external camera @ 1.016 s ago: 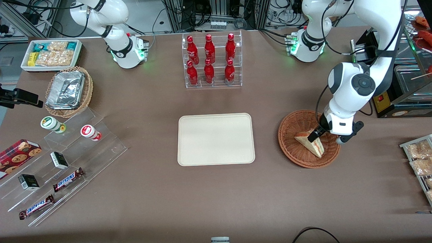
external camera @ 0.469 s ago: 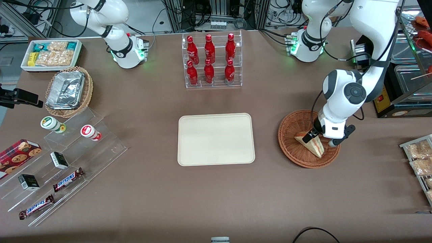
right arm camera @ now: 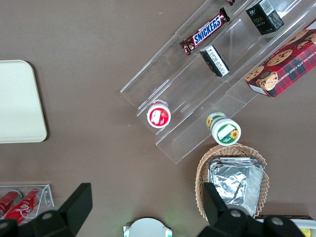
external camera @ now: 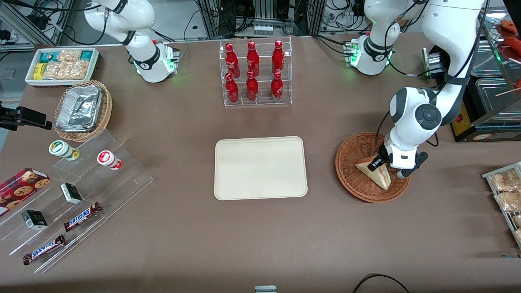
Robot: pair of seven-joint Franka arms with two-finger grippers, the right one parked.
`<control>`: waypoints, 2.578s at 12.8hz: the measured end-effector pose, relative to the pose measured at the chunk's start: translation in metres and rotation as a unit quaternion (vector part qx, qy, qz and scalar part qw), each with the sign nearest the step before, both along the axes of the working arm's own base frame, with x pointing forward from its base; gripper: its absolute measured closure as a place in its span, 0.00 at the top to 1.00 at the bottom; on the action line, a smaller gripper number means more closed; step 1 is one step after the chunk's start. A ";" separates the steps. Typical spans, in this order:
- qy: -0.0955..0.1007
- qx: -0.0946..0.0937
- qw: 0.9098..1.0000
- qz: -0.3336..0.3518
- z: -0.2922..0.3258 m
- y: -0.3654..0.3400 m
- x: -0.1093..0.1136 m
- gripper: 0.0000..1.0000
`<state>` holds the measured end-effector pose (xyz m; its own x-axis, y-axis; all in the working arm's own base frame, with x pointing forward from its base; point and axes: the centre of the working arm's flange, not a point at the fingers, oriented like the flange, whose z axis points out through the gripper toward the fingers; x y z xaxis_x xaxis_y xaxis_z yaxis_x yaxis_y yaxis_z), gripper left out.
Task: Place sandwich from basket to tray
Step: 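Lower the left gripper and close it on the wrapped sandwich, then lift the sandwich and carry it over the cream tray, then lower the sandwich onto the tray and open the left gripper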
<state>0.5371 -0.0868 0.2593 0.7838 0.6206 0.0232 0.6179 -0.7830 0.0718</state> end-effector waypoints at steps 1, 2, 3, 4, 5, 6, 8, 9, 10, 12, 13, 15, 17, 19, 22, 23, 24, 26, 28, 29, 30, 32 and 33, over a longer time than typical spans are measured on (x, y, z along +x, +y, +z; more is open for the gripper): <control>-0.001 0.000 1.000 0.000 0.001 0.000 0.001 0.37; -0.003 0.000 1.000 0.000 0.002 -0.001 0.002 0.32; -0.004 0.000 1.000 -0.001 0.006 -0.002 0.004 0.30; 0.004 0.002 1.000 -0.003 0.011 -0.003 0.007 0.27; 0.017 0.006 1.000 -0.006 0.021 -0.005 0.011 0.26; 0.029 0.010 0.999 -0.010 0.039 -0.008 0.019 0.22; 0.039 0.017 0.999 -0.026 0.088 -0.027 0.037 0.15; 0.039 0.019 0.998 -0.039 0.117 -0.044 0.044 0.15; 0.035 0.020 0.998 -0.056 0.150 -0.067 0.049 0.15; 0.023 0.019 0.995 -0.090 0.208 -0.119 0.050 0.15; 0.017 0.017 0.994 -0.105 0.226 -0.140 0.047 0.15; 0.011 0.013 0.991 -0.130 0.236 -0.175 0.043 0.15; 0.020 0.012 0.987 -0.158 0.218 -0.210 0.038 0.15; 0.018 0.004 0.982 -0.189 0.195 -0.254 0.035 0.15; 0.029 0.020 0.970 -0.241 0.150 -0.315 0.022 0.15; 0.033 0.028 0.965 -0.260 0.132 -0.336 0.013 0.15; 0.038 0.032 0.960 -0.276 0.116 -0.355 0.004 0.15; 0.037 0.032 0.955 -0.292 0.096 -0.376 -0.005 0.15; 0.036 0.040 0.951 -0.304 0.086 -0.384 -0.010 0.15; 0.036 0.049 0.948 -0.312 0.079 -0.389 -0.014 0.15; 0.035 0.053 0.945 -0.320 0.069 -0.395 -0.018 0.15; 0.025 0.046 0.941 -0.334 0.048 -0.412 -0.026 0.15; 0.022 0.042 0.939 -0.340 0.036 -0.421 -0.031 0.15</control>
